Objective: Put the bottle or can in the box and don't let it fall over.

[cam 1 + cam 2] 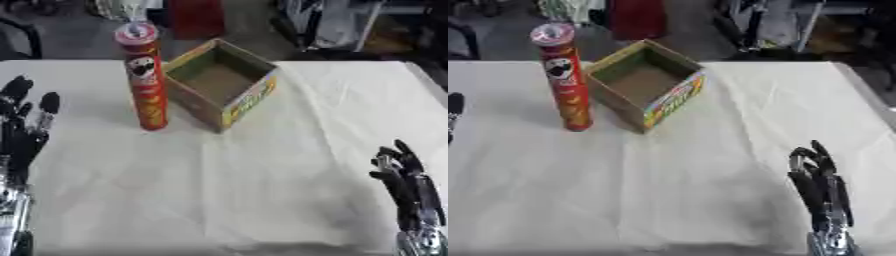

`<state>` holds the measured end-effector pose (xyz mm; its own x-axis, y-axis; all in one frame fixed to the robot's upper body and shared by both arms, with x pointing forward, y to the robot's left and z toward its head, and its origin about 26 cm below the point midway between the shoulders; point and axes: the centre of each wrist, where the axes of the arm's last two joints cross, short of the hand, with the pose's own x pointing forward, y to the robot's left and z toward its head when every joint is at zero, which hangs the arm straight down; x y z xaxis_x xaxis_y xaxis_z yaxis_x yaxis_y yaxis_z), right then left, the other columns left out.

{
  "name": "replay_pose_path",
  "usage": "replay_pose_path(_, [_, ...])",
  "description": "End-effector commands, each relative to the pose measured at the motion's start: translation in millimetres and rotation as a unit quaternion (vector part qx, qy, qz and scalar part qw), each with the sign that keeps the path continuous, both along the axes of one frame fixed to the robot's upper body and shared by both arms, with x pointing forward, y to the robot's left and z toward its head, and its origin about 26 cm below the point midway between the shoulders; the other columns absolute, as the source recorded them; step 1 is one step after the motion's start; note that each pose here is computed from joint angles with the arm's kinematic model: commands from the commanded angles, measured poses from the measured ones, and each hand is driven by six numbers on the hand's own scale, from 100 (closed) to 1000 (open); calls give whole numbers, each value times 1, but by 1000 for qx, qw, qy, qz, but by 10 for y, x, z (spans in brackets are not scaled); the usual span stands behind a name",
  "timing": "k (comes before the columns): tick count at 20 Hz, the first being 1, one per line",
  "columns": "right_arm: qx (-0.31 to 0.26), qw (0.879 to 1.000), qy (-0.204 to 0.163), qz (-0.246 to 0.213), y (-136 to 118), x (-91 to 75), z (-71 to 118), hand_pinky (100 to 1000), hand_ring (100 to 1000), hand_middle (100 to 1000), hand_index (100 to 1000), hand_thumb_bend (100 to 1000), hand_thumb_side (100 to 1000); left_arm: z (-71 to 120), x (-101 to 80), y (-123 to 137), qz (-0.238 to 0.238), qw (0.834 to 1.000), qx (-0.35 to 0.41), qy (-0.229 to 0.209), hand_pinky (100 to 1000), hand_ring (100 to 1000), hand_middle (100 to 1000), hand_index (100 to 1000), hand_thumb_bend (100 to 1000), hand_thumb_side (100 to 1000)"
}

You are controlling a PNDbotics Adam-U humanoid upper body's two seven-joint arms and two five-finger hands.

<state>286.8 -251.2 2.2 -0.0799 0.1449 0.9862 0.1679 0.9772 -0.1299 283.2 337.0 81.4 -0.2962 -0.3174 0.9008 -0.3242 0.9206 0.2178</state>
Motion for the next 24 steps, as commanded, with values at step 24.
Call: replay_pose_path(24, [-1,1000,-3,0,-36,21,47,673,755,804,975,100,603,40,287,41,-68,997,7,25,987,999,863,942,761,352])
